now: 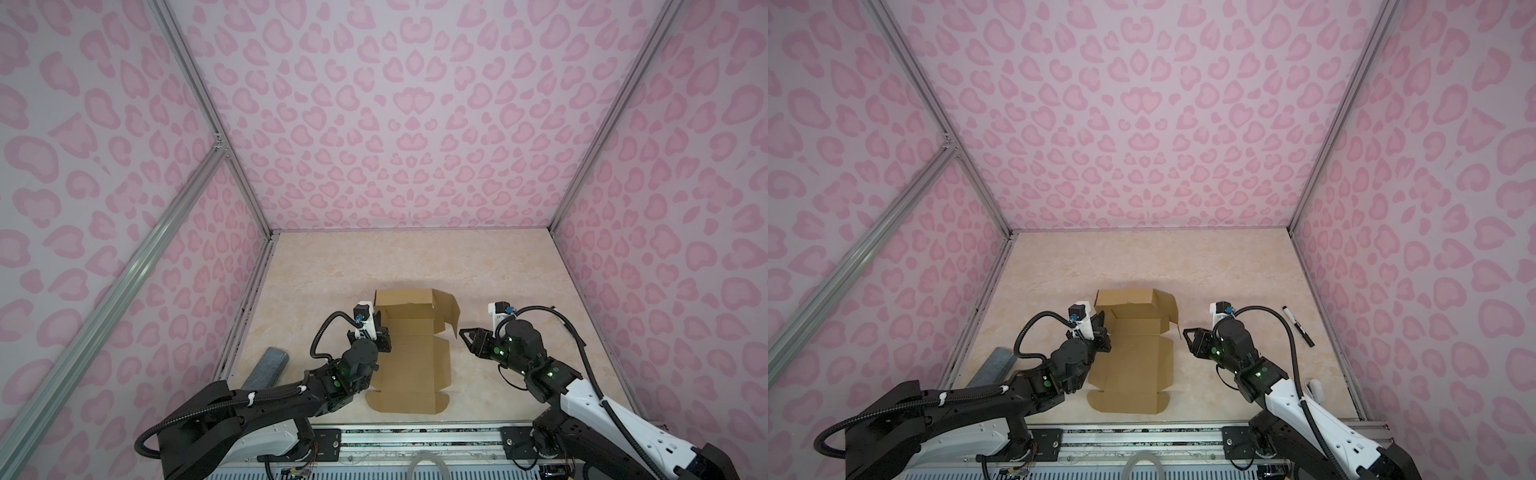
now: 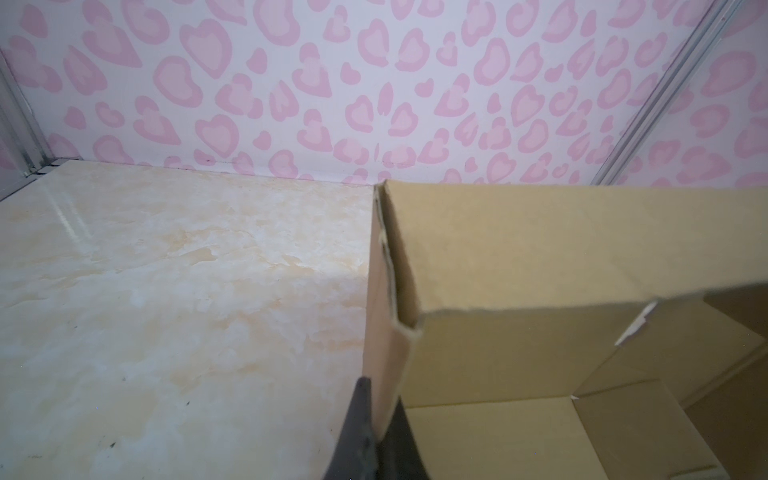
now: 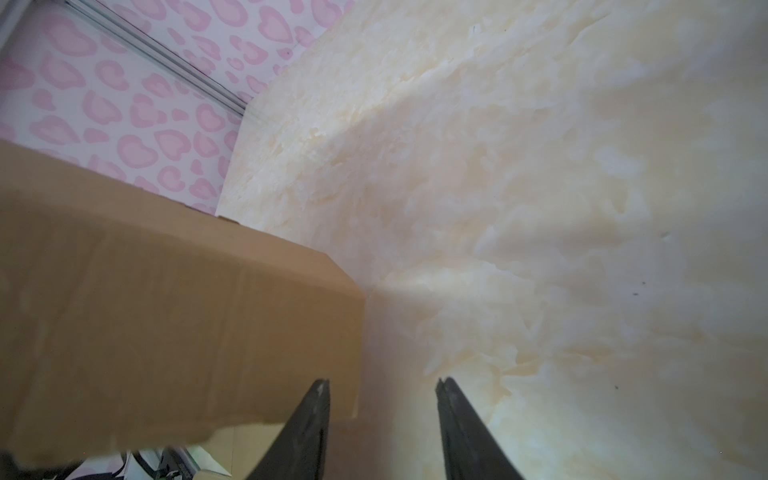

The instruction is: Fold the paper box

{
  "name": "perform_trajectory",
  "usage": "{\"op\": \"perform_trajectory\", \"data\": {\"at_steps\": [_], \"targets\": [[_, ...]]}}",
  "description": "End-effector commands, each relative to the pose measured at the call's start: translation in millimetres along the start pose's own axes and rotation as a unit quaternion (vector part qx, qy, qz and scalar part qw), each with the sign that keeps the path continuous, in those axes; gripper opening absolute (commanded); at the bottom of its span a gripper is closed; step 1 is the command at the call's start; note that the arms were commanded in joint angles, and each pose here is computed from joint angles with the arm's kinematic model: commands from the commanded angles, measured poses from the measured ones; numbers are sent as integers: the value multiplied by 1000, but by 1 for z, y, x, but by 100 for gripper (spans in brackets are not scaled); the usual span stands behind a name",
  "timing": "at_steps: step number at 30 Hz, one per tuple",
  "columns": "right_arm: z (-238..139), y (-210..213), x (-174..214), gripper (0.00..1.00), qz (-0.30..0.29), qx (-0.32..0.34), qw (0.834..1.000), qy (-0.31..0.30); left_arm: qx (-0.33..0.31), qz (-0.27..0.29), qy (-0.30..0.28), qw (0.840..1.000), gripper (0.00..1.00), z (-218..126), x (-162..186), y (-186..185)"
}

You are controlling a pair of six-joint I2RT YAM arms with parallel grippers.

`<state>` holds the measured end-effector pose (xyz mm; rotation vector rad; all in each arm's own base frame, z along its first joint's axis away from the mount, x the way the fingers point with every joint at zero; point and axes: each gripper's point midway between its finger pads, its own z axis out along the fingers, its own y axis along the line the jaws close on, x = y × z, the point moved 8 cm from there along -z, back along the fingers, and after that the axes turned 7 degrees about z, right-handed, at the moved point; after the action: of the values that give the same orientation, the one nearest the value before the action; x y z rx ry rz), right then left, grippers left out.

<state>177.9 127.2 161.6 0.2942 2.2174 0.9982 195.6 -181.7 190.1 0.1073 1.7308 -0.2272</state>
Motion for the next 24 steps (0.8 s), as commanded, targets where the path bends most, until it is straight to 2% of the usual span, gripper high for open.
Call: {"op": "perform_trajectory", "data": {"at_steps": [1, 4, 9, 13, 18, 24], "targets": [[-12, 9, 10, 47, -5, -81, 996, -23, -14, -28, -13, 999, 4, -2, -14, 3], [-22, 16, 21, 49, -22, -134, 990, -45, -7, -40, -24, 999, 4, -5, -23, 3], [-27, 15, 30, 50, -13, -197, 979, -45, 4, -59, -36, 998, 4, -10, -36, 4], [-23, 16, 30, 46, -18, -191, 981, -39, 13, -73, -40, 996, 4, -15, -40, 6], [-21, 32, 28, 44, -23, -229, 973, -21, 13, -79, -42, 996, 4, -17, -44, 7], [-31, 37, 21, 43, -28, -240, 969, -53, 9, -78, -40, 996, 4, -18, -44, 9]]}}
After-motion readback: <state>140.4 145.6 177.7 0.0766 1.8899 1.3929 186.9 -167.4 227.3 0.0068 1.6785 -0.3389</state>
